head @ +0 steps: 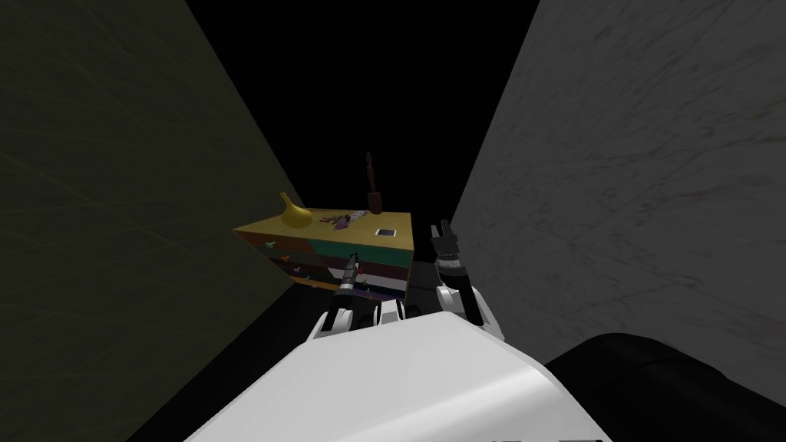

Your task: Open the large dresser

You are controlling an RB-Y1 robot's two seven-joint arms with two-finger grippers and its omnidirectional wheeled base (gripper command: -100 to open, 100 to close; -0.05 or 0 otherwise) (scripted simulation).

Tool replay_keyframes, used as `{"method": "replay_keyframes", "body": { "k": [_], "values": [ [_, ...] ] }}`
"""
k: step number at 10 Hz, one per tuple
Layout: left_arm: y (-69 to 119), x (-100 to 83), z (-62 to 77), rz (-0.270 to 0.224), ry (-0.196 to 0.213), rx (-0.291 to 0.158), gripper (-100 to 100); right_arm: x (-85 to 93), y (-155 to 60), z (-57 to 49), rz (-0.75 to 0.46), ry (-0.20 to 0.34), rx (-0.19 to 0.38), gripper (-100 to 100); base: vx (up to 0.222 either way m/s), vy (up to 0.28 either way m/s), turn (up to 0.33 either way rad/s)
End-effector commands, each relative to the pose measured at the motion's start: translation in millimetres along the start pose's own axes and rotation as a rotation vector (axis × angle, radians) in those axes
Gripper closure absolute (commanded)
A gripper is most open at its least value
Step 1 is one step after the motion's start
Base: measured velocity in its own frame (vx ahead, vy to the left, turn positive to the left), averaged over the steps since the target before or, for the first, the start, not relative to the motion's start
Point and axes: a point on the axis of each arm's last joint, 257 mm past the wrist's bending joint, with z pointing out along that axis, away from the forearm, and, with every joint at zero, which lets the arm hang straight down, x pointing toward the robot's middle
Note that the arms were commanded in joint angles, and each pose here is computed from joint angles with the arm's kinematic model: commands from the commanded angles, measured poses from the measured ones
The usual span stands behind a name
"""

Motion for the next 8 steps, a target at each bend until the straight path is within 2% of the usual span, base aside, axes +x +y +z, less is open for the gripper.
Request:
{"method": "replay_keyframes", "body": {
  "k": [1, 2, 3, 6, 7, 8],
  "values": [
    [-3.0, -0.3, 3.0, 0.000, -0.001, 0.002, -100, 0.0, 0.0, 0.0, 0.000, 0.000, 0.000, 0, 0.040, -0.010, -0.002],
    [-3.1, -0.3, 3.5, 0.000, -0.001, 0.001, 100, 0.0, 0.0, 0.0, 0.000, 0.000, 0.000, 0, 0.006, -0.002, 0.003],
    [-6.9, 0.1, 1.2, 0.000, 0.004, 0.005, 100, 0.0, 0.0, 0.0, 0.000, 0.000, 0.000, 0, -0.086, 0.042, 0.021],
    [-9.1, 0.2, -2.6, -0.001, 0.009, 0.004, 100, 0.0, 0.0, 0.1, 0.000, 0.000, 0.000, 0, -0.198, 0.064, 0.012],
    [-9.4, 2.6, -1.7, 0.000, 0.011, 0.006, 100, 0.0, 0.0, 0.1, 0.000, 0.000, 0.000, 0, -0.095, 0.014, 0.001],
    [-6.8, 2.5, -6.5, 0.000, 0.014, -0.003, 100, 0.0, 0.0, 0.0, 0.000, 0.000, 0.000, 0, -0.115, 0.036, 0.021]
  ]
}}
